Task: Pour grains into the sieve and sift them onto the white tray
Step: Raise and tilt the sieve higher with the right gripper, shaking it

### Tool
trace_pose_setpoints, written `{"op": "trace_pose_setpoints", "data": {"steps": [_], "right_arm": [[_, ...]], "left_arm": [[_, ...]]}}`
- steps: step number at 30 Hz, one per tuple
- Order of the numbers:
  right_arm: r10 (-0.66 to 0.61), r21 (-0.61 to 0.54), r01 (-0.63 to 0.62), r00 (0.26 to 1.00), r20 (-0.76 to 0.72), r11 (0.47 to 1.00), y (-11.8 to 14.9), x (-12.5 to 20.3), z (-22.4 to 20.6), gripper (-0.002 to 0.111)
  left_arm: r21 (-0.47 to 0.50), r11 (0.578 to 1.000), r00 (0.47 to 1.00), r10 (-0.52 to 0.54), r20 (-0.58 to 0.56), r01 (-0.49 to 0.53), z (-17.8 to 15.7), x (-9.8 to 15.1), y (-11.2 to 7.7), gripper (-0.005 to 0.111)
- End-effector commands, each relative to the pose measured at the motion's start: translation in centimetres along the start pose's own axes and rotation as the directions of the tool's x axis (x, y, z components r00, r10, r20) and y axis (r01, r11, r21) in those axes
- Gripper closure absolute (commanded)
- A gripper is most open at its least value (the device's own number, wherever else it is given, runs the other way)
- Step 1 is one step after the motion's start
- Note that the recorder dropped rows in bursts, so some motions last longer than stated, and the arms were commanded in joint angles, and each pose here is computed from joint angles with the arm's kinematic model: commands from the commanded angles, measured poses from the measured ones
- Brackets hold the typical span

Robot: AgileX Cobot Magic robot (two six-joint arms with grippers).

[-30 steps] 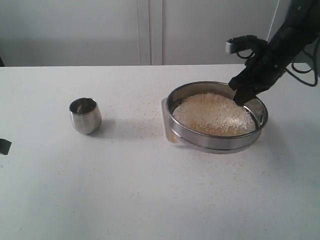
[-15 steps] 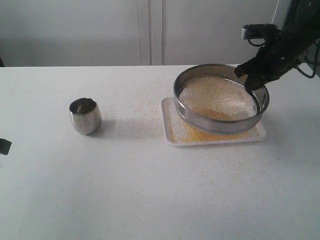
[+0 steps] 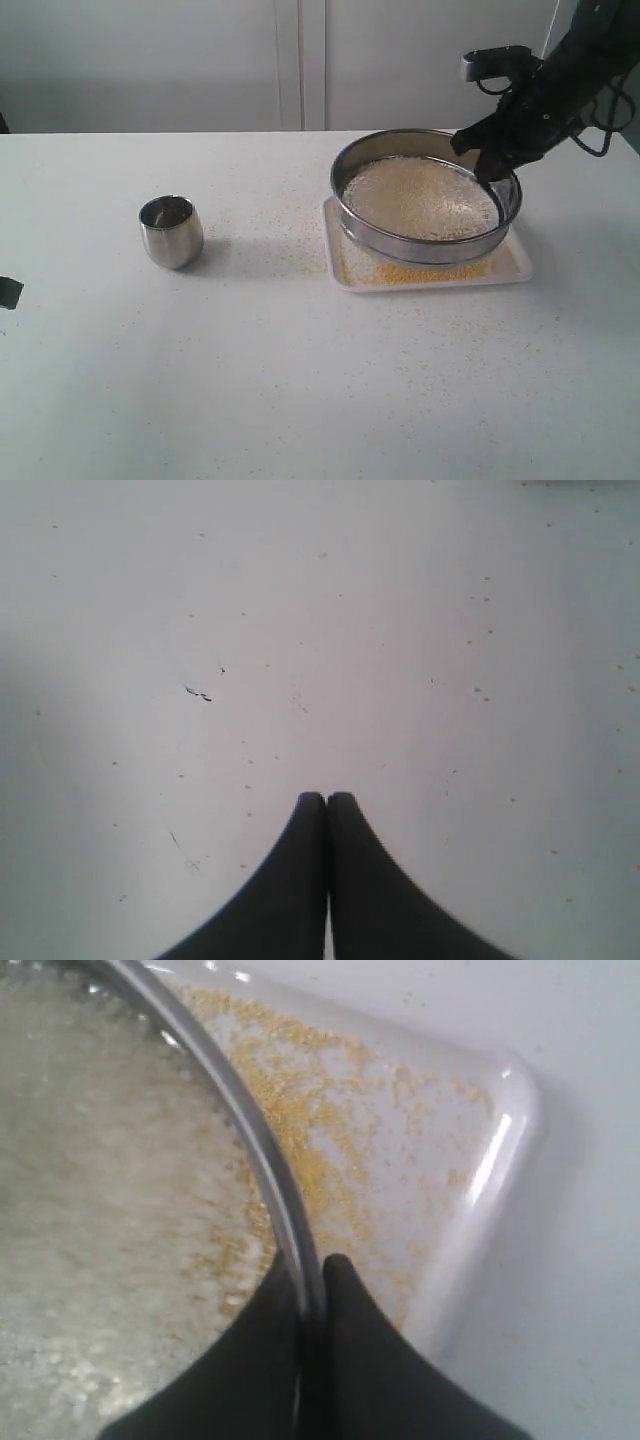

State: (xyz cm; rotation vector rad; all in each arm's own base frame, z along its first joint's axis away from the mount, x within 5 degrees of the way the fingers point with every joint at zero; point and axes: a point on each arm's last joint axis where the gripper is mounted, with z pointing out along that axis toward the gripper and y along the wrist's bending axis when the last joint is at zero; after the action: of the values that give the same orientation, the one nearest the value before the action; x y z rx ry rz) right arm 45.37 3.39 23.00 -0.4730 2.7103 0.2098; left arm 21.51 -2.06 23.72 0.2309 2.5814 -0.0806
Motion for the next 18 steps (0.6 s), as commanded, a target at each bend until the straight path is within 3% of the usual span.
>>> {"op": "trace_pose_setpoints", "data": {"steps": [1,2,4,6,8,9,10,11,12,13,14,15,16,17,18], "right_arm": [[0.216,0.046,-0.22,0.973,0.08,0.974,-2.7,0.0,-0.7,0.108],[0.214,-0.058,-0.209,0.972,0.096,0.976,-1.7,-0.4,-0.4,0.108],[0.049,-0.147,-0.037,0.996,0.078,0.988,0.1,-0.5,-0.2,0.108],[-0.054,-0.005,0.054,0.998,0.011,0.999,-1.0,0.2,-0.4,0.108],[0.121,0.171,-0.121,0.993,0.006,0.978,-3.9,0.8,-1.0,0.108],[0.237,0.178,-0.242,0.97,0.048,0.954,-4.6,0.9,-1.2,0.108],[0.31,0.099,-0.317,0.947,0.081,0.943,-4.3,0.6,-0.8,0.108],[0.316,-0.025,-0.315,0.943,0.105,0.949,-3.4,0.2,-0.3,0.108],[0.224,-0.144,-0.207,0.968,0.111,0.968,-1.6,-0.3,0.4,0.108],[0.087,-0.186,-0.067,0.991,0.104,0.98,-0.5,-0.3,0.5,0.108],[-0.064,-0.129,0.074,0.995,0.08,0.989,-0.5,0.0,0.6,0.108],[-0.075,-0.038,0.077,0.996,0.054,0.996,-1.1,0.1,0.4,0.108],[-0.024,0.064,0.023,0.999,0.027,0.998,-2.5,0.5,0.2,0.108],[0.111,0.16,-0.115,0.993,0.034,0.98,-4.1,0.9,0.0,0.108],[0.189,0.162,-0.196,0.98,0.053,0.967,-4.7,1.1,0.0,0.108]], "left_arm": [[0.001,1.0,1.0,-0.007,-0.004,0.007,-0.1,0.2,0.0,0.107],[0.001,1.0,1.0,-0.007,-0.004,0.007,-0.1,0.2,0.0,0.107],[0.001,1.0,1.0,-0.007,-0.004,0.007,-0.1,0.2,0.0,0.107],[0.001,1.0,1.0,-0.007,-0.004,0.007,-0.1,0.2,0.0,0.107],[0.001,1.0,1.0,-0.007,-0.004,0.007,-0.1,0.2,0.0,0.107],[0.001,1.0,1.0,-0.007,-0.004,0.007,-0.1,0.2,0.0,0.107],[0.001,1.0,1.0,-0.007,-0.004,0.007,-0.1,0.2,0.0,0.107],[0.001,1.0,1.0,-0.007,-0.004,0.007,-0.1,0.2,0.0,0.107],[0.001,1.0,1.0,-0.007,-0.004,0.007,-0.1,0.2,0.0,0.107],[0.001,1.0,1.0,-0.007,-0.004,0.007,-0.1,0.2,0.0,0.107],[0.001,1.0,1.0,-0.007,-0.004,0.007,-0.1,0.2,0.0,0.107],[0.001,1.0,1.0,-0.007,-0.004,0.007,-0.1,0.2,0.0,0.107],[0.001,1.0,1.0,-0.007,-0.004,0.007,-0.1,0.2,0.0,0.107],[0.001,1.0,1.0,-0.007,-0.004,0.007,-0.1,0.2,0.0,0.107],[0.001,1.0,1.0,-0.007,-0.004,0.007,-0.1,0.2,0.0,0.107]]}}
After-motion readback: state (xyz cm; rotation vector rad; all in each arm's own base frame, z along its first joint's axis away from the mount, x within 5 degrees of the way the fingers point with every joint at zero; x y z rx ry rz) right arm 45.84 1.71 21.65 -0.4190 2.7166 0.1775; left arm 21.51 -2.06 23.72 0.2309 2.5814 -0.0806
